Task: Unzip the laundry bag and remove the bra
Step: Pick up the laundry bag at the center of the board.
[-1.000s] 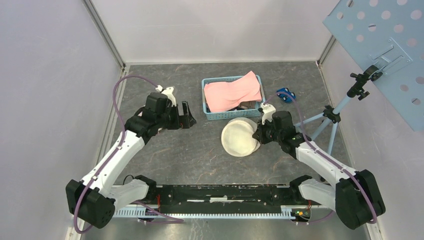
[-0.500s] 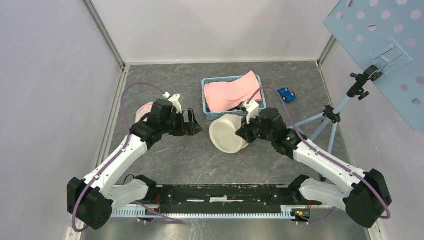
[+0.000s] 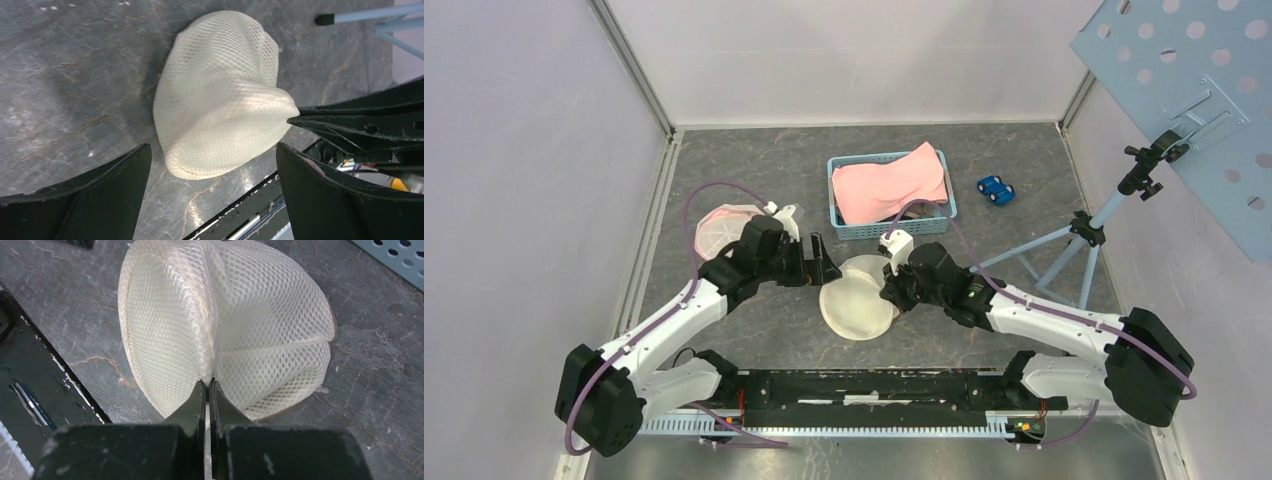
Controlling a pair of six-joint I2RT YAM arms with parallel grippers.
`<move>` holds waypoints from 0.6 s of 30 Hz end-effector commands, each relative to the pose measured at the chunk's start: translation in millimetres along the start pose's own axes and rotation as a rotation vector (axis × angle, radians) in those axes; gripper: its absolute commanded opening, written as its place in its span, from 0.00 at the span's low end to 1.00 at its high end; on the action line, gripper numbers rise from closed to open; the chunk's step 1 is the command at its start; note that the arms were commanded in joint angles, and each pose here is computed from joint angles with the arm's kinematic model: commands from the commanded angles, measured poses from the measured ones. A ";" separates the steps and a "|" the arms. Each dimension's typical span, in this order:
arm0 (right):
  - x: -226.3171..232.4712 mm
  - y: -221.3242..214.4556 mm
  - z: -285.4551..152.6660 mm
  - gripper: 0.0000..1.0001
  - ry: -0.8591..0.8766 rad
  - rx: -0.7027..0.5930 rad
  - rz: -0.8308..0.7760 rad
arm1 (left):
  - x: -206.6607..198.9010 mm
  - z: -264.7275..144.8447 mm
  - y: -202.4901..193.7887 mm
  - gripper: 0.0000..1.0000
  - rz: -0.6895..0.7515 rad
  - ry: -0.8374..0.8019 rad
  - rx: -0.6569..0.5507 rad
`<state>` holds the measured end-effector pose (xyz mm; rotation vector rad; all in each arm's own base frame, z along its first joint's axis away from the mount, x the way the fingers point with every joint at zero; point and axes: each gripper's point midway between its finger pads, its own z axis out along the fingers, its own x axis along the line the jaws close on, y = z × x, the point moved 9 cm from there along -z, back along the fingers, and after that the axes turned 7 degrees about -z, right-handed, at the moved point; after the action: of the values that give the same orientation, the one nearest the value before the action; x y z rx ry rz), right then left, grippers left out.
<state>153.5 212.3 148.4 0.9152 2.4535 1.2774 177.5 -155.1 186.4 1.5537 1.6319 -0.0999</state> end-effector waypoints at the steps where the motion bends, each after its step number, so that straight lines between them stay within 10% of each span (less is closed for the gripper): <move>1: 8.4 31.3 -0.1 0.00 0.034 -0.097 0.002 | -26.2 -2.1 7.1 1.00 0.030 -0.083 -0.050; 18: 53.4 52.2 6.5 0.00 0.179 -0.179 -0.030 | -49.7 23.7 -9.6 1.00 -0.047 -0.023 -0.051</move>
<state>137.3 245.4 162.8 0.8234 2.4826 1.4355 167.7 -196.7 183.1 1.6093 1.6425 -0.0863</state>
